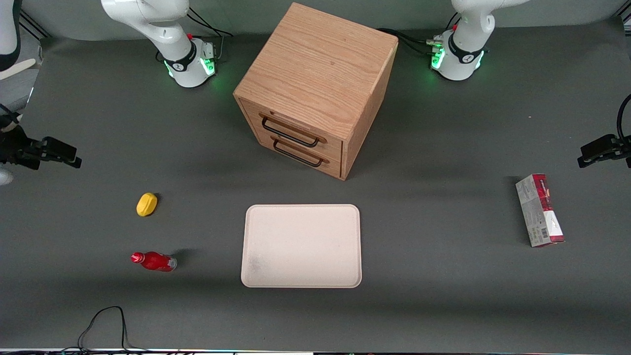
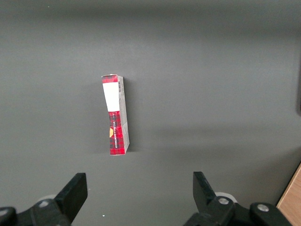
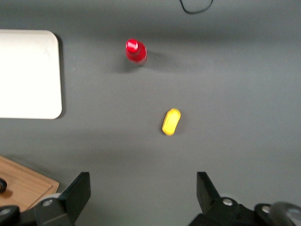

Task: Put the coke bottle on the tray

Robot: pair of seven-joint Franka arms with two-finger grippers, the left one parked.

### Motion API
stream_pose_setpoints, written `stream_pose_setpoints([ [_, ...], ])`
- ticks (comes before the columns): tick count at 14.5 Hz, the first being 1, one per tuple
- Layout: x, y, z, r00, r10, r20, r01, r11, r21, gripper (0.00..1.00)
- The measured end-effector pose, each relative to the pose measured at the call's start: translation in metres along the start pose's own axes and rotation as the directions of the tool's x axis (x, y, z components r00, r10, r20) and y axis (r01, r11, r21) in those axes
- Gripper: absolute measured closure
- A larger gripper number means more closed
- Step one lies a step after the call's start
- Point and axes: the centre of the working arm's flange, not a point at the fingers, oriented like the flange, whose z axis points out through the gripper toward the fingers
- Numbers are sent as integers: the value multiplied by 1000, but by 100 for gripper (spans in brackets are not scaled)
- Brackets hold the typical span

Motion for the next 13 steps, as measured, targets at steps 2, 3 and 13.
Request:
stream_pose_setpoints([
  [2, 23, -4, 7, 1000, -6, -7, 6, 1000, -4, 0],
  [3, 34, -7, 13, 1000, -12, -9, 12, 1000, -4, 0],
  [13, 121, -32, 76, 997, -53, -48, 54, 999, 1, 0],
])
